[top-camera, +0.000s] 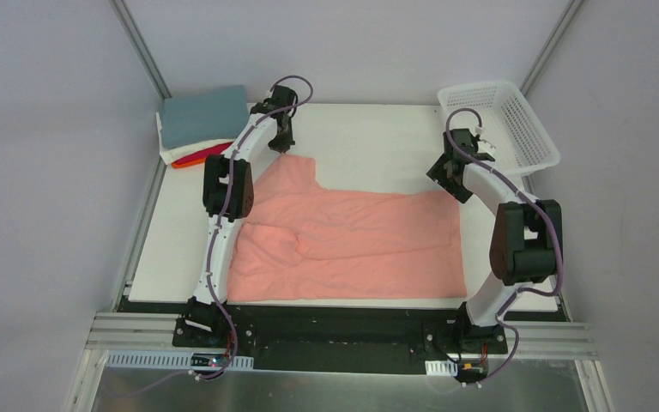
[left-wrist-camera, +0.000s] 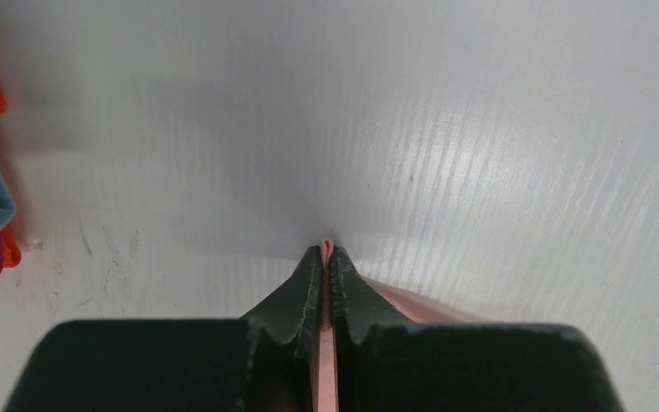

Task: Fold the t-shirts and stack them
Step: Grab the side of the flattened tshirt furthest away from the robot with both arms

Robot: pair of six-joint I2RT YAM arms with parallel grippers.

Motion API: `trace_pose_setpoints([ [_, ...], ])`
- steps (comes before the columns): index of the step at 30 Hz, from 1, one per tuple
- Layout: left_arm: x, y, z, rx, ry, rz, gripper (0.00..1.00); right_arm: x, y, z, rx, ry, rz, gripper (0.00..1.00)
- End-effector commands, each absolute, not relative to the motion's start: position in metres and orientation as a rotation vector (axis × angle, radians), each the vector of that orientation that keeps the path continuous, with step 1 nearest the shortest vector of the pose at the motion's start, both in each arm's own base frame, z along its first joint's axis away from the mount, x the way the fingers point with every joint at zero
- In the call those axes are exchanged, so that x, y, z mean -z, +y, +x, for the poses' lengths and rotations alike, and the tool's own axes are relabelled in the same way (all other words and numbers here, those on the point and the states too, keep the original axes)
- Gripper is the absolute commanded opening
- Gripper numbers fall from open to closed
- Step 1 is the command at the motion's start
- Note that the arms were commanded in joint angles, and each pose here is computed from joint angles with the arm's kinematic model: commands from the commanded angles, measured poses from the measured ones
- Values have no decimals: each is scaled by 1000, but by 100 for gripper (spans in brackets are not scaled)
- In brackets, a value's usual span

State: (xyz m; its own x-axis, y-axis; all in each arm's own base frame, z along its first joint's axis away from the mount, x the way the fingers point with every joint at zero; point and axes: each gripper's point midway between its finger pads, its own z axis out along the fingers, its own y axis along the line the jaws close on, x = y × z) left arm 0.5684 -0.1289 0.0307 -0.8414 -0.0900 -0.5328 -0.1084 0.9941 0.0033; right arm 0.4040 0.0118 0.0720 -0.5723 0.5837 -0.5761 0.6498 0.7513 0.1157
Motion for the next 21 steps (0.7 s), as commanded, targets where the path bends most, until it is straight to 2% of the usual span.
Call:
trace_pose_setpoints([
  [1,-50,-128,567,-17,2569,-127,0,-79,-7,430,273,2235,984,73],
  [13,-63,-129,563,5,2554,-149,0,-60,-15,438,459,2252,1023,64],
  [21,-63,-128,556,7,2562,-167,0,-48,-1,437,511,2338,1021,63],
])
